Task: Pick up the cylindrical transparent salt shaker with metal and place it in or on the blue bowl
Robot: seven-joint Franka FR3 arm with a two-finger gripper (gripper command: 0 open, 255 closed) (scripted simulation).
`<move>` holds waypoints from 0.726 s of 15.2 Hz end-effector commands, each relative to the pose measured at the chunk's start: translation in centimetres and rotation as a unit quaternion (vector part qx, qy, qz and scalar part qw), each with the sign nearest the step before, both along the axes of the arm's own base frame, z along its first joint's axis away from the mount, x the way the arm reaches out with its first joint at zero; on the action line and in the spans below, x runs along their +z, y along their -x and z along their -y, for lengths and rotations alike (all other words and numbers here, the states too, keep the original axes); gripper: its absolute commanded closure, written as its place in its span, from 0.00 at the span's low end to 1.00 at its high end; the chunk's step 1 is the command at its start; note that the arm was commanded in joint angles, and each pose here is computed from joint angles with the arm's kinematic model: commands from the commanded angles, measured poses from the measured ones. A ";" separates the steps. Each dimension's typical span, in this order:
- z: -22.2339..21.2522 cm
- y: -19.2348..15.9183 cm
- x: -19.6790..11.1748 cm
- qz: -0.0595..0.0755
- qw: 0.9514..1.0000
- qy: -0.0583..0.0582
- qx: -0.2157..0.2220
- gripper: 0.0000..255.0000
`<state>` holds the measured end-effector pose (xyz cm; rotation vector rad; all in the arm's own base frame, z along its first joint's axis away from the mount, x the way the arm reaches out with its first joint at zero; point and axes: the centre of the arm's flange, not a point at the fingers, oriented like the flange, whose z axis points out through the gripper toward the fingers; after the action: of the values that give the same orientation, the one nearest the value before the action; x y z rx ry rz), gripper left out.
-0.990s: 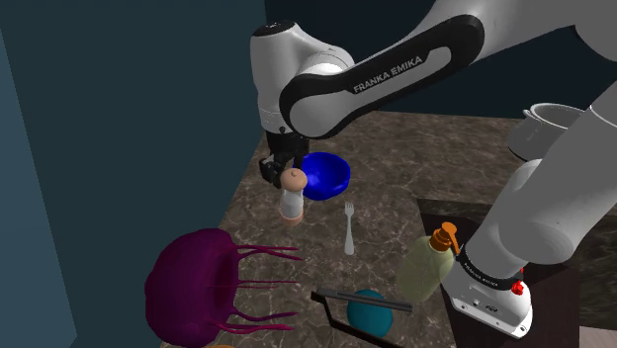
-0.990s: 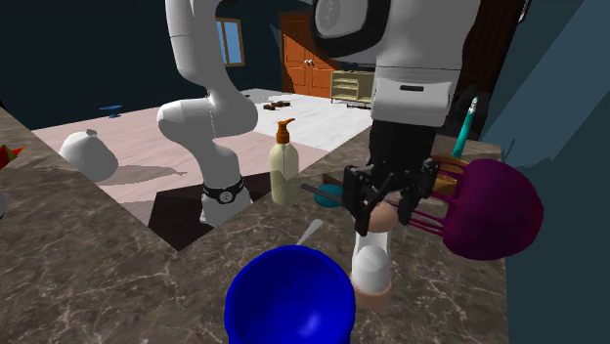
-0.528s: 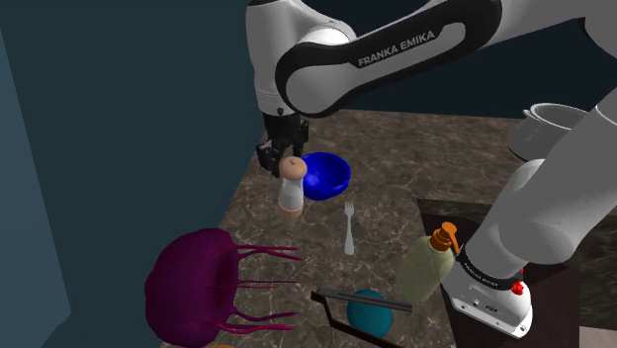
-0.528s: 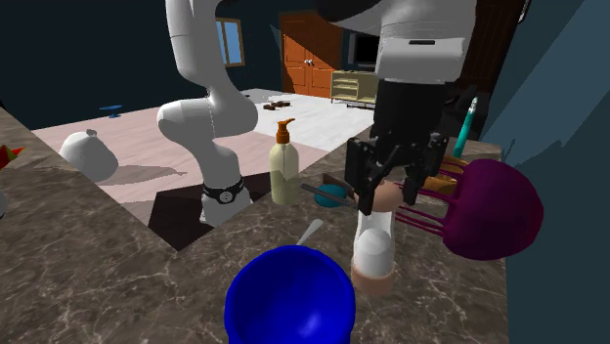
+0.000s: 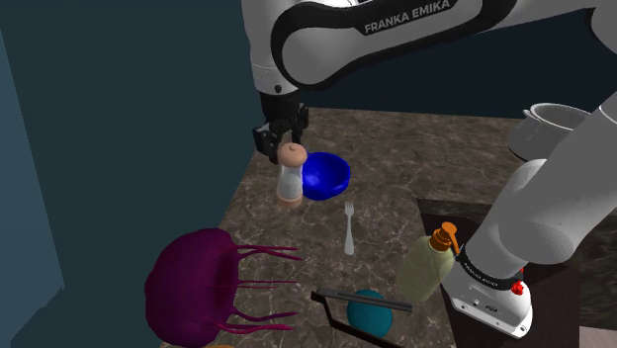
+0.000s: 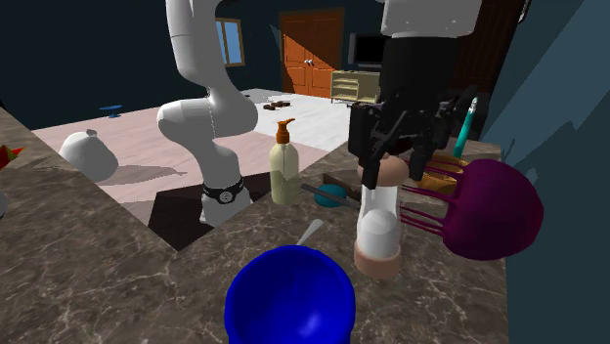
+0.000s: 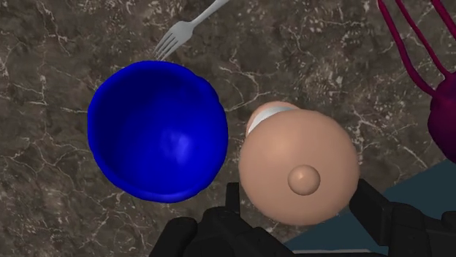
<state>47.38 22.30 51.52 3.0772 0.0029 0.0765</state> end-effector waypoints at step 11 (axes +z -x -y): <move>0.1 0.1 6.3 0.000 1.000 0.000 0.000 1.00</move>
<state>47.29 22.20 57.38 3.0772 0.0030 0.0763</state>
